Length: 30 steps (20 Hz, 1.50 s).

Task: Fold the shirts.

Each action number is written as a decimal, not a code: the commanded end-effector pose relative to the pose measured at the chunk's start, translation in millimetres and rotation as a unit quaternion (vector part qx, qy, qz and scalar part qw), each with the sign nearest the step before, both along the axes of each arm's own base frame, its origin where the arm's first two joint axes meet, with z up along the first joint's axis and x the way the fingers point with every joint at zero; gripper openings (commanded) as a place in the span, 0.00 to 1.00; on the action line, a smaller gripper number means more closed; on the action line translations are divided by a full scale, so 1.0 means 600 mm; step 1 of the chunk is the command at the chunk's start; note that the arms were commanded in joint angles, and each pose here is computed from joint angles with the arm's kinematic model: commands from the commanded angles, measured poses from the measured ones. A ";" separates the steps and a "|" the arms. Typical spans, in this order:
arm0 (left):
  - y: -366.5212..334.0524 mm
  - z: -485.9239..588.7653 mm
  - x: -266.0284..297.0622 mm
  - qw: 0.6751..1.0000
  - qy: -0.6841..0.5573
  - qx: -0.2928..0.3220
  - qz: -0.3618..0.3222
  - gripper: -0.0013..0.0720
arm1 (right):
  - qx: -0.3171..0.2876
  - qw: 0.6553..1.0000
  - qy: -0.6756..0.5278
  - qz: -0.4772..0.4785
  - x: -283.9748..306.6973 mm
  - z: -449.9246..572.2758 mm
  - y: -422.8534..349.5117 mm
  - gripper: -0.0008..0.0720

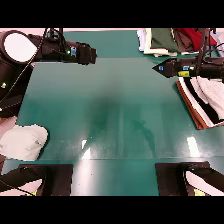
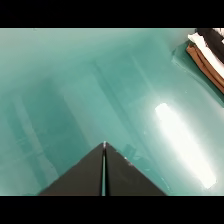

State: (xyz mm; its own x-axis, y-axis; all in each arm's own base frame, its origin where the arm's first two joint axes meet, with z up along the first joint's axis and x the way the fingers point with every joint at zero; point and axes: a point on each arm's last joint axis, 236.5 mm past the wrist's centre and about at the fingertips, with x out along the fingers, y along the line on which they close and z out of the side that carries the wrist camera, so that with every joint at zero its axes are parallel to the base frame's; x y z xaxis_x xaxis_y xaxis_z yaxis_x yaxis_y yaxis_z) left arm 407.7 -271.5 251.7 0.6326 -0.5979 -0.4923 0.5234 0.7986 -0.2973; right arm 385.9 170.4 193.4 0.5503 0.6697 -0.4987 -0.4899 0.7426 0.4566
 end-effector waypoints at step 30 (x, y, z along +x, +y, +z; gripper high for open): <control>0.569 -0.342 -0.331 0.842 0.307 0.286 0.339 0.97 | -0.003 1.000 0.014 0.016 -0.014 -0.008 0.006 0.04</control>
